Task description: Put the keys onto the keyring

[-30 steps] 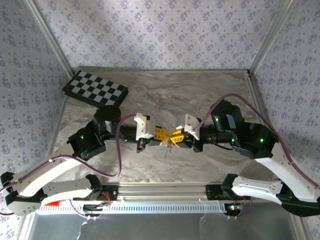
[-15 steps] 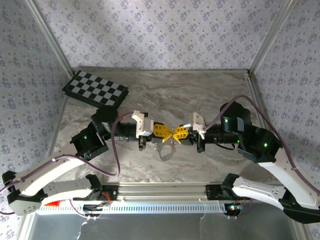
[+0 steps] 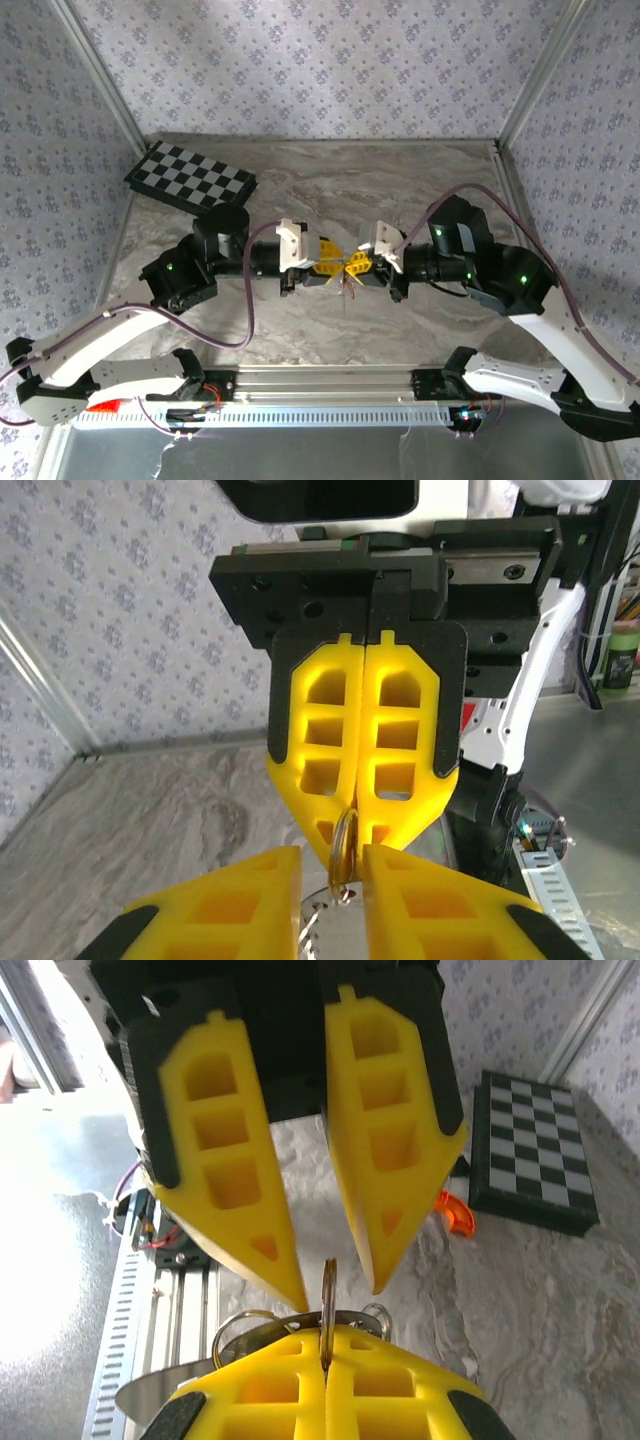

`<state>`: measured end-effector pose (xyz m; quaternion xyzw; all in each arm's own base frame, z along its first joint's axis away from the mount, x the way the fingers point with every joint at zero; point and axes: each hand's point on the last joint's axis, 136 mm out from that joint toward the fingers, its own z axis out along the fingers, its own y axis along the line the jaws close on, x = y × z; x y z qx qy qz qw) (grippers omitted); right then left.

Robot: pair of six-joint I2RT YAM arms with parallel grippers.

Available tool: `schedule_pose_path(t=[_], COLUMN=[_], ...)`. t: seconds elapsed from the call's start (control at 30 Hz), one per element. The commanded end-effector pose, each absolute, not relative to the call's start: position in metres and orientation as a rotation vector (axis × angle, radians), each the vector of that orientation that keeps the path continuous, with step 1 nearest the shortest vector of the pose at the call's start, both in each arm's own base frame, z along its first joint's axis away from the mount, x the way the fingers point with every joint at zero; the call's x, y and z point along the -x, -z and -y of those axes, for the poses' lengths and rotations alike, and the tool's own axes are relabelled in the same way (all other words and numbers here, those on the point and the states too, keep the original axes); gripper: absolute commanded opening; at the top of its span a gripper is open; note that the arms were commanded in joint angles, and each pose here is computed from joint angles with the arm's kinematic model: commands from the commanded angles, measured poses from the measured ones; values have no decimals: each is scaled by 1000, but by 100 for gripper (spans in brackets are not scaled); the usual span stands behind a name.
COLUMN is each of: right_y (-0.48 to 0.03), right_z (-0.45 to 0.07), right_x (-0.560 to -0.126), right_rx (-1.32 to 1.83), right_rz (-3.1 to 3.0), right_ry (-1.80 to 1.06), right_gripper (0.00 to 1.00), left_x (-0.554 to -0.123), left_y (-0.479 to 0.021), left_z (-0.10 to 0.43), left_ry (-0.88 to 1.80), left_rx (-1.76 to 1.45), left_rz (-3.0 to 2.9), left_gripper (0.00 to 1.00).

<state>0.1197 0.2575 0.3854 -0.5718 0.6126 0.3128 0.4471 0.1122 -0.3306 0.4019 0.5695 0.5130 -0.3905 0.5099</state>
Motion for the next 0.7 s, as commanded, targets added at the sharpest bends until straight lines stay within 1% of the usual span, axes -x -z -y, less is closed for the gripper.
schedule_pose_path(t=[0.0,0.1,0.27,0.5,0.6,0.67], right_y=[-384,-380,-374,-365,-369,-372], right_z=[-248,-250,-252,-256,-258,-258], right_x=[-122,-123,-123,-121,-119,-118], right_rx=[1456,1483,1530,1585,1579,1573], right_rz=[-1554,-1567,-1598,-1620,-1602,-1594], right_ry=[-690,-662,-628,-603,-619,-634], right_gripper=[0,0,0,0,0,0], left_x=[-116,-118,-117,-114,-114,-114], left_y=[-390,-385,-384,-382,-381,-381], left_z=[324,325,326,329,330,331], left_ry=[837,831,850,879,884,888], left_rx=[-1438,-1445,-1434,-1443,-1447,-1446], left_rz=[-1280,-1295,-1292,-1296,-1297,-1295], left_gripper=[24,23,16,18,18,16])
